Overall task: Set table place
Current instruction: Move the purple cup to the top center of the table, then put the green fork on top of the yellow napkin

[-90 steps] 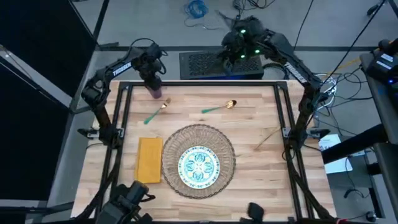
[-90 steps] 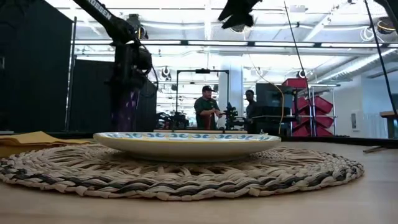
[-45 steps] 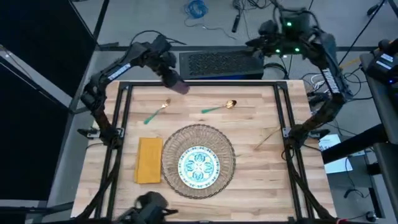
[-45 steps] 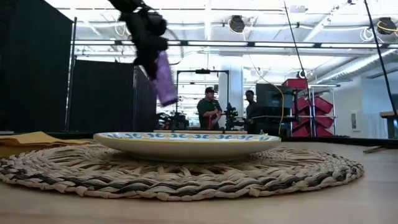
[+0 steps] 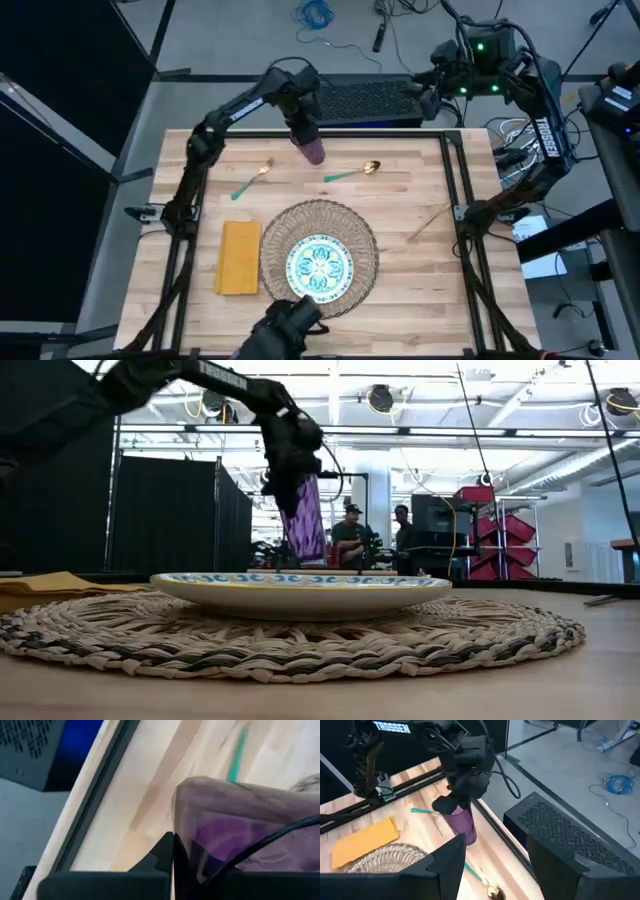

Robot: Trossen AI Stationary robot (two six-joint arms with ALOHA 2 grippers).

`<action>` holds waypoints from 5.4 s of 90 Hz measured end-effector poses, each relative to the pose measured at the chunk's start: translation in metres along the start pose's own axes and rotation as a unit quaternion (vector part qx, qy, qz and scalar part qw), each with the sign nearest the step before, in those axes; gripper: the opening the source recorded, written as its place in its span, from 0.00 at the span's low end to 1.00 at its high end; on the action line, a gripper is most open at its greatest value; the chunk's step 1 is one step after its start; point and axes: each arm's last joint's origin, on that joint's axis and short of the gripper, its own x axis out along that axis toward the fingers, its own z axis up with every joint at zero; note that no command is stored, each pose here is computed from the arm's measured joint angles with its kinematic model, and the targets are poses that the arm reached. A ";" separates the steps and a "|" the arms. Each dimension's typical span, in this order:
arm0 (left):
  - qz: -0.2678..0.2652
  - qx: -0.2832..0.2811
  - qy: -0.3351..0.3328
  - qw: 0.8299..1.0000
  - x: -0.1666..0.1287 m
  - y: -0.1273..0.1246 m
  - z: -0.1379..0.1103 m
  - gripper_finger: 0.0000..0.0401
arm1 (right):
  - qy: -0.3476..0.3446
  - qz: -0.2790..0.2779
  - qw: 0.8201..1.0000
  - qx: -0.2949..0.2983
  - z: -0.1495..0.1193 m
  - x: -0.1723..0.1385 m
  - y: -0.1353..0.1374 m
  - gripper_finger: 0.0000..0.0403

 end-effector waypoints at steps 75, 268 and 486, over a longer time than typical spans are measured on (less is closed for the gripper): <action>0.019 0.029 0.061 0.998 0.030 -0.025 0.004 0.00 | 0.000 0.003 1.000 -0.008 0.000 0.000 0.000 0.49; 0.051 -0.141 -0.040 0.988 -0.022 -0.027 -0.207 0.29 | 0.048 0.007 0.997 -0.059 -0.009 0.000 0.000 0.49; 0.092 -0.105 0.008 0.990 0.082 -0.010 -0.217 0.01 | 0.022 0.004 1.000 -0.018 -0.003 0.005 -0.001 0.49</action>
